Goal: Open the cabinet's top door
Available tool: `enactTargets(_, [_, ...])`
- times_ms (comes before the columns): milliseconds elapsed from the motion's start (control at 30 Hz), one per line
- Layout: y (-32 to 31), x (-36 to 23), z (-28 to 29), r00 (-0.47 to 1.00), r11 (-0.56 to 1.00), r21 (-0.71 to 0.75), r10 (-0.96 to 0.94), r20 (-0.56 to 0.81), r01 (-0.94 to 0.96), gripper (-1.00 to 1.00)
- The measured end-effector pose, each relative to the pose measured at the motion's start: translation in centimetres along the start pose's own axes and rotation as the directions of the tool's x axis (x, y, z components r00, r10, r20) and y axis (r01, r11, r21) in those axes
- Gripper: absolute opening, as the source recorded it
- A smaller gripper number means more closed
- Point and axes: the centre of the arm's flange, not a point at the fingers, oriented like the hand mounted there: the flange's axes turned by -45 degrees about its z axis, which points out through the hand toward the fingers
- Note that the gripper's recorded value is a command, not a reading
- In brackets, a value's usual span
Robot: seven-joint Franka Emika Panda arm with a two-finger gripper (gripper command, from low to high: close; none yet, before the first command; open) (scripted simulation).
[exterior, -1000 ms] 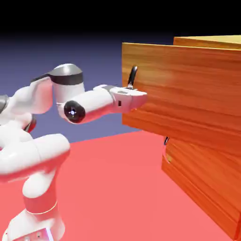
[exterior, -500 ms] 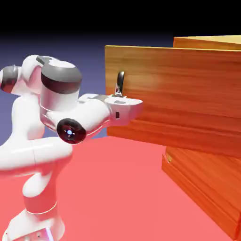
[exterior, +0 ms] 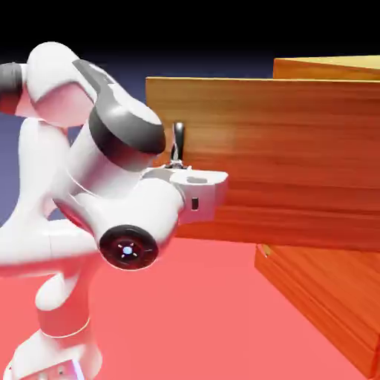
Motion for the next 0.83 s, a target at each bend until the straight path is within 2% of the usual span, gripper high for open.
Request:
enactTargets(533, [6.4,0.0,-12.4,1.000,0.954,0.301,0.000,0.000,0.000,-1.00])
enactTargets(833, [10.7,0.0,-17.5,1.000,0.900,0.437,0.000,0.000,0.000,-1.00])
